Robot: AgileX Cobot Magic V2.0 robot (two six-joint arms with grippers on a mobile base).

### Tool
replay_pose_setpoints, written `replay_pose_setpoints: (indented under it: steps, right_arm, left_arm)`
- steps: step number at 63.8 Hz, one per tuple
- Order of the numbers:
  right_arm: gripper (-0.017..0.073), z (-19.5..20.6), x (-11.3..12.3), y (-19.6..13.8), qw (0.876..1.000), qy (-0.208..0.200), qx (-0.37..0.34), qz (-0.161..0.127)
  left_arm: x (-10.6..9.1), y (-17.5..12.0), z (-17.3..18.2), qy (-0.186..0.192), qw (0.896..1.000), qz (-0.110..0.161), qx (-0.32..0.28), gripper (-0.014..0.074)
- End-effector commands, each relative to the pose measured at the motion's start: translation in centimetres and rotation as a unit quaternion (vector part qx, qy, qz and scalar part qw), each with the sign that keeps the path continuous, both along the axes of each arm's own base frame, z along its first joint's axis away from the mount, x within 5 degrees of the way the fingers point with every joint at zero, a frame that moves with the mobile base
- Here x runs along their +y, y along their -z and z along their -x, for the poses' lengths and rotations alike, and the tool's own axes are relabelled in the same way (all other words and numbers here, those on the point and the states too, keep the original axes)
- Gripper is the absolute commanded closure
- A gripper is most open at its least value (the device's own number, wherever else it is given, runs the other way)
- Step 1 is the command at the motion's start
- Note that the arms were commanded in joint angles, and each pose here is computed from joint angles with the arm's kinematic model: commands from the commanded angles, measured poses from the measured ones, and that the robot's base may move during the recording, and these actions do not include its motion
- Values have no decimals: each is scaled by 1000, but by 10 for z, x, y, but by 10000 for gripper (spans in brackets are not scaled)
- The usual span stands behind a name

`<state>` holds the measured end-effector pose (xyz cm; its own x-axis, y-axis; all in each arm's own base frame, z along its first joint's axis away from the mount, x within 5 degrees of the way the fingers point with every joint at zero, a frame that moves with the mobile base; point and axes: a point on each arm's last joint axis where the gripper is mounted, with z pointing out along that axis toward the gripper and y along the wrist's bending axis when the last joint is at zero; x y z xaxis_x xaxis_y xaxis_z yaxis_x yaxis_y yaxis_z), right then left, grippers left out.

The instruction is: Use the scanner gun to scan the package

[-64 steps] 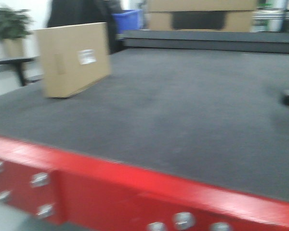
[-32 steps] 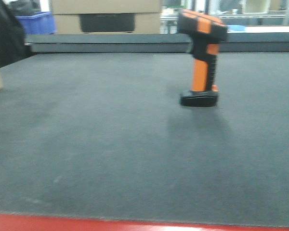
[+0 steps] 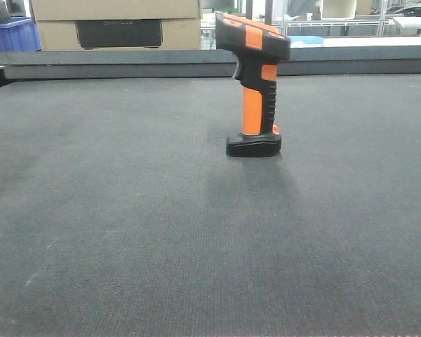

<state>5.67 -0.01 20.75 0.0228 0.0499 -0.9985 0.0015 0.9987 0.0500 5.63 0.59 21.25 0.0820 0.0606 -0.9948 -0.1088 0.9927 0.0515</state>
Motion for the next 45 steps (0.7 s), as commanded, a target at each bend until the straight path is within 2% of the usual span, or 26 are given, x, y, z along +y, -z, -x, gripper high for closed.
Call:
replay_pose_setpoints:
  steps: [1, 45]
  right_arm:
    - [721, 0, 0, -2, 1000, 2, -11, 2]
    - [721, 0, 0, -3, 1000, 2, -15, 2]
  left_arm:
    - [0, -3, 1, 0, 1000, 0, -12, 705]
    - [0, -3, 1, 0, 1000, 0, -12, 705]
